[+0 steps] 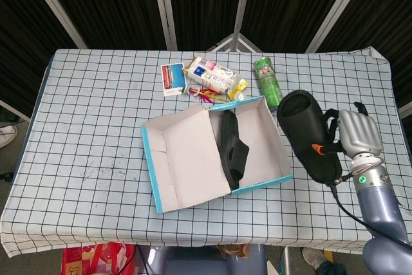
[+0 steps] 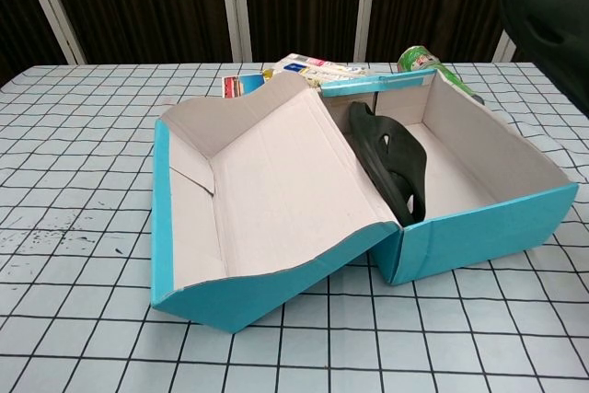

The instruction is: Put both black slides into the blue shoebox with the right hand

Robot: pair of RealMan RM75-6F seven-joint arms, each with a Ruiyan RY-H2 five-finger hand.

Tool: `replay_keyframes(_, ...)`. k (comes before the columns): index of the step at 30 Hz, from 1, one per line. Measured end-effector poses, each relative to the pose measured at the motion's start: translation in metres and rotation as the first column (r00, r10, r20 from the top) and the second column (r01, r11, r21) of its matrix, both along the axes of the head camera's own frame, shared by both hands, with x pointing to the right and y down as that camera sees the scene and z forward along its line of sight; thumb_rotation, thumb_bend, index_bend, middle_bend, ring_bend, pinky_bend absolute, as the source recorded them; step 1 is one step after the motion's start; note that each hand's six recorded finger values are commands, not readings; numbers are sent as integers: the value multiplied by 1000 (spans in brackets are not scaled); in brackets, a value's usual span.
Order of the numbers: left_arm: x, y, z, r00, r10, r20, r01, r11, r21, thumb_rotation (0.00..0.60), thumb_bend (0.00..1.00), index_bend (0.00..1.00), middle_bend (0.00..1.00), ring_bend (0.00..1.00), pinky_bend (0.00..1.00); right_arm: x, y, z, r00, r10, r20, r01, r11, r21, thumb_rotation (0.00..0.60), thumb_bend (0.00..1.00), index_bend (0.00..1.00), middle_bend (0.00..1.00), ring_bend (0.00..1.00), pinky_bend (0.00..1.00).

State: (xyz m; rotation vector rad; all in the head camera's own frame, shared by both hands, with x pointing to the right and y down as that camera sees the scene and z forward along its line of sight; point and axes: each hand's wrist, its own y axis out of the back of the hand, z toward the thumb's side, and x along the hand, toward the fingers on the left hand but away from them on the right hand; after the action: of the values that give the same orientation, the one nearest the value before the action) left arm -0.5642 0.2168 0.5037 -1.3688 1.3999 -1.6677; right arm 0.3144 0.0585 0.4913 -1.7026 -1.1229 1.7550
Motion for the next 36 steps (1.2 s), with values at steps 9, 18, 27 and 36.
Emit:
replay_keyframes(9, 0, -2, 3, 1000, 11, -10, -11, 1000, -11, 600, 373, 120, 10, 0, 92, -55, -11, 21, 997, 4, 81, -4, 1000, 2, 600, 622, 664, 700, 388, 0)
replay_keyframes(18, -2, -3, 4, 1000, 6, -13, -6, 1000, -10, 600, 373, 120, 11, 0, 92, -77, -12, 60, 995, 57, 86, -53, 997, -49, 600, 634, 664, 700, 388, 0)
replay_keyframes(27, 0, -2, 4, 1000, 12, -14, -12, 1000, -12, 600, 373, 120, 11, 0, 92, -82, -2, 89, 996, 77, 52, -72, 992, -103, 600, 634, 664, 700, 388, 0)
replay_keyframes(36, -1, -2, 3, 1000, 9, -14, -9, 1000, -10, 600, 373, 120, 11, 0, 92, -80, 12, 118, 997, 77, -12, -78, 985, -151, 600, 634, 664, 700, 388, 0)
